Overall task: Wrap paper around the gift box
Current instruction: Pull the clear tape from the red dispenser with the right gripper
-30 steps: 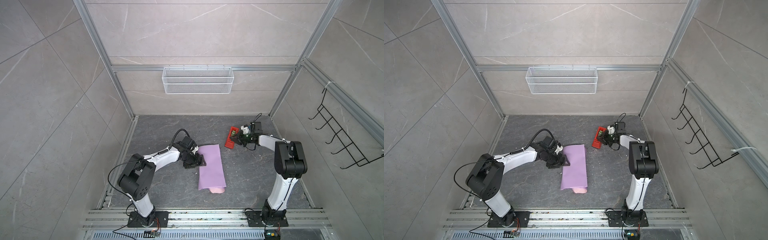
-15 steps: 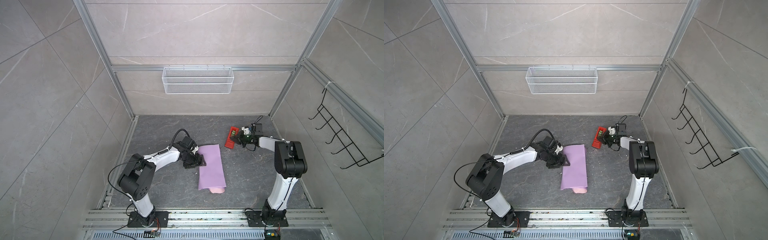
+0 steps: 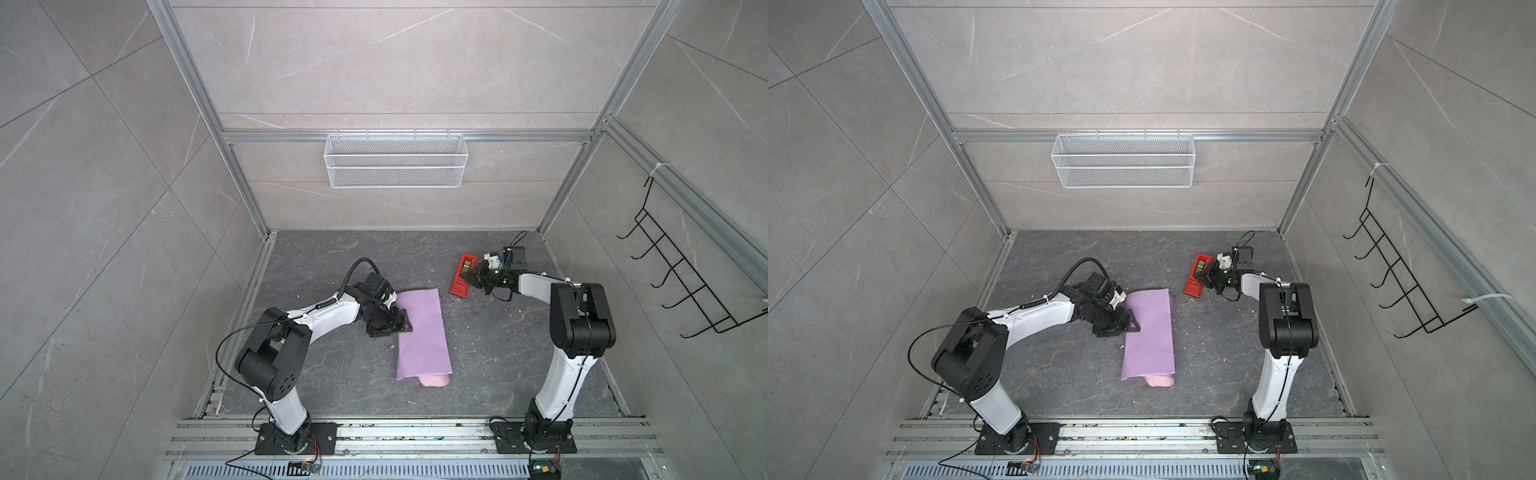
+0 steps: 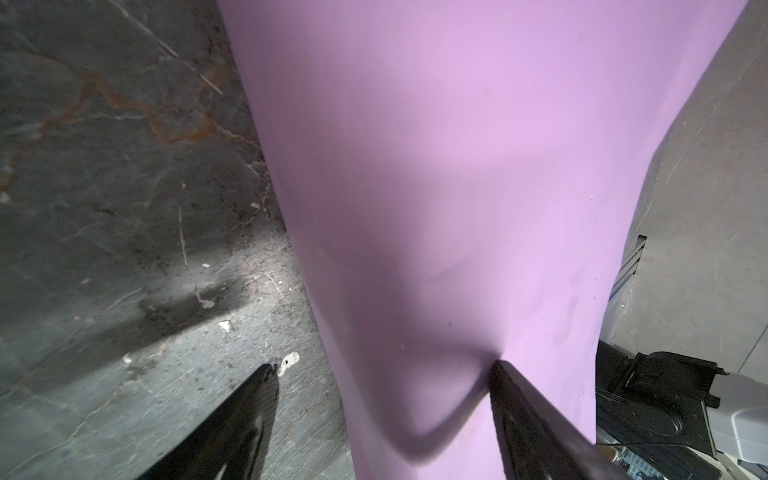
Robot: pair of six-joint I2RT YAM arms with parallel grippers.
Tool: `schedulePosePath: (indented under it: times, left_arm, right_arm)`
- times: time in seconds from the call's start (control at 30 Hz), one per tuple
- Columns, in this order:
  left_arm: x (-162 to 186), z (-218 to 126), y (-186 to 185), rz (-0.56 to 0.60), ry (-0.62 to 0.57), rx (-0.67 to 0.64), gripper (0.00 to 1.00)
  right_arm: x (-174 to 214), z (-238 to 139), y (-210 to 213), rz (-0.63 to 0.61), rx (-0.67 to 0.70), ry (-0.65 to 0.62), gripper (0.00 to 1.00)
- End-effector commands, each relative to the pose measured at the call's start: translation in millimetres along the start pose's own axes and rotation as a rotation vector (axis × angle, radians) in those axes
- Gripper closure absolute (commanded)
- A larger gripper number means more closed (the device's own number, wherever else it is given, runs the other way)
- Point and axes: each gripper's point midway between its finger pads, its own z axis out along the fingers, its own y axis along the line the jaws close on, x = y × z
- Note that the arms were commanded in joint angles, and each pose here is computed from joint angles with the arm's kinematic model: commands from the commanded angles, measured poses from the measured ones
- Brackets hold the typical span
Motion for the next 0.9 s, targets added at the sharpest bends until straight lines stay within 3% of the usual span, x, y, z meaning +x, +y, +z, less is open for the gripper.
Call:
schedulePosePath:
  times: [0.0,0.87]
  left_arm:
    - [21,12,31,-0.032,0.079,-0.122,0.19]
    - [23,11,34,-0.032,0.077,-0.131,0.19]
  right_arm:
    - [-2,-18,44,-0.067,-0.103,-0.019,1.00]
    - [23,-29,63,-0.075,-0.152,-0.009,1.00]
